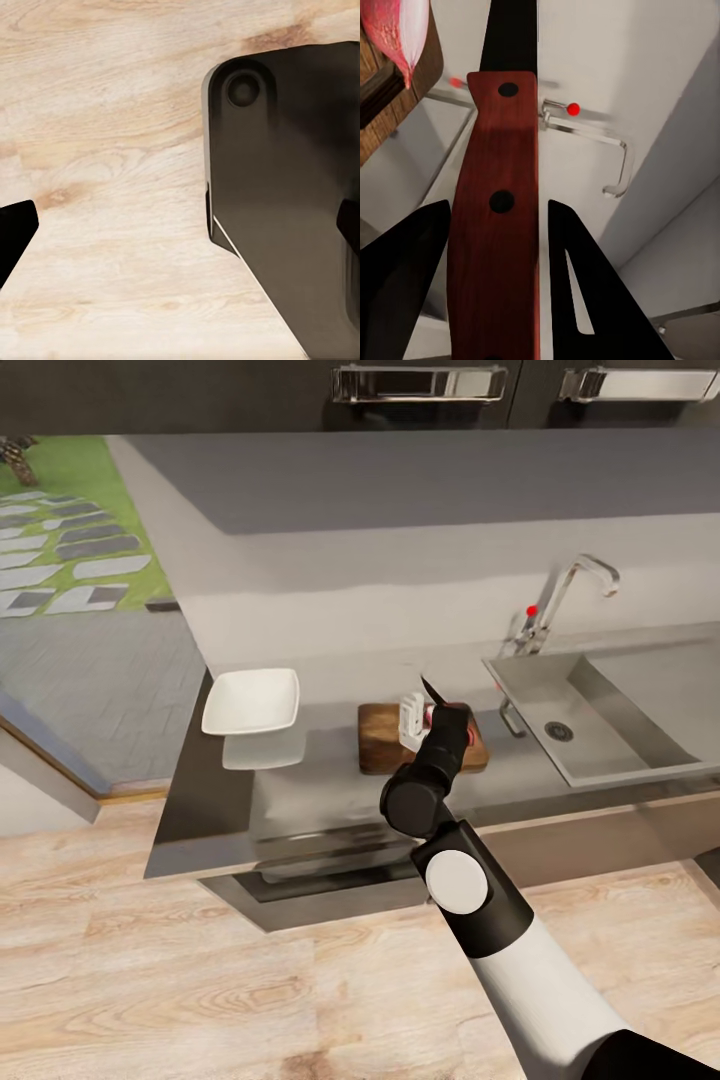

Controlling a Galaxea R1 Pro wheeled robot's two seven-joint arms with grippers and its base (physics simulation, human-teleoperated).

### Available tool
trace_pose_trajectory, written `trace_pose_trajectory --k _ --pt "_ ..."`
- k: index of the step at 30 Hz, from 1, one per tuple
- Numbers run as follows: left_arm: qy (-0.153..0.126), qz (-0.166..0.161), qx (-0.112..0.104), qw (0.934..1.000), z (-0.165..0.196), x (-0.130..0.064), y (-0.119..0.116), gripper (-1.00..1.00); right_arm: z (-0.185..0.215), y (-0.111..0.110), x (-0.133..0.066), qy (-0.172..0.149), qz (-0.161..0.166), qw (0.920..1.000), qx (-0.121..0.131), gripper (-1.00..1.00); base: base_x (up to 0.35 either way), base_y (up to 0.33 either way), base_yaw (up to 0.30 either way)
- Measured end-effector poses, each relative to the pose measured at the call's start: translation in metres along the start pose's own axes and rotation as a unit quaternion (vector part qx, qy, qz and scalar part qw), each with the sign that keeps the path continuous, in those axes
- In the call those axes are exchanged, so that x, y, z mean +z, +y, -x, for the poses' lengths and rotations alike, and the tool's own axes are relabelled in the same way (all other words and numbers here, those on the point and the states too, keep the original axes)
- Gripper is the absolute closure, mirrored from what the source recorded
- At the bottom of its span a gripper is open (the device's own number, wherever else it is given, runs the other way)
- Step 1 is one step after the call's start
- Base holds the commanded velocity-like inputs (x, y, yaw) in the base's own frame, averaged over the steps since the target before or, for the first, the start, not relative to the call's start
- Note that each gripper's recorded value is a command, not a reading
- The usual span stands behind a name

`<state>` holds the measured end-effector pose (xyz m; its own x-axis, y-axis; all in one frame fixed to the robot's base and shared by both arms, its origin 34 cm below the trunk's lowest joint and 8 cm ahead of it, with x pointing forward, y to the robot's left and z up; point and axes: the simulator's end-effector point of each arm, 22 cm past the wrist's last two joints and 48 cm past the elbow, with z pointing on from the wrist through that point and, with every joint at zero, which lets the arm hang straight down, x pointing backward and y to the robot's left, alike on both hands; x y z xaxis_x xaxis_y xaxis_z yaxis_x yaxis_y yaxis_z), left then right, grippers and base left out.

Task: In the kitchen, take the Vidalia onion out of the sink, dice it on the chopping board with the paring knife, put the diced onion into the bowl on the countertop, then place both the paring knife and the chopping board into the sink.

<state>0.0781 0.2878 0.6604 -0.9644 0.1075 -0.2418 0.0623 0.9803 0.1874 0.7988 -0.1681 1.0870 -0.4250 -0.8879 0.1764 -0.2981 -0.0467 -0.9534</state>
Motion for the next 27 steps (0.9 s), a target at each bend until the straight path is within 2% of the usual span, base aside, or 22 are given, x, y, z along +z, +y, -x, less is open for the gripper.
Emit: trace_pose_trajectory --k 12,19,27 --pt "0.001 0.000 0.000 1.0000 -0.001 0.000 0.000 -1.00 0.001 0.004 0.001 -0.001 0.005 1.0000 -0.003 1.00 0.000 0.000 0.000" --pt "0.002 0.000 0.000 1.0000 -0.001 0.000 0.000 -1.00 0.002 0.017 0.002 0.000 0.028 0.9996 -0.010 1.00 0.000 0.000 0.000" --pt "0.002 0.000 0.000 1.0000 -0.001 0.000 0.000 -1.00 0.003 0.028 0.004 0.002 0.038 0.9991 -0.021 1.00 0.000 0.000 0.000"
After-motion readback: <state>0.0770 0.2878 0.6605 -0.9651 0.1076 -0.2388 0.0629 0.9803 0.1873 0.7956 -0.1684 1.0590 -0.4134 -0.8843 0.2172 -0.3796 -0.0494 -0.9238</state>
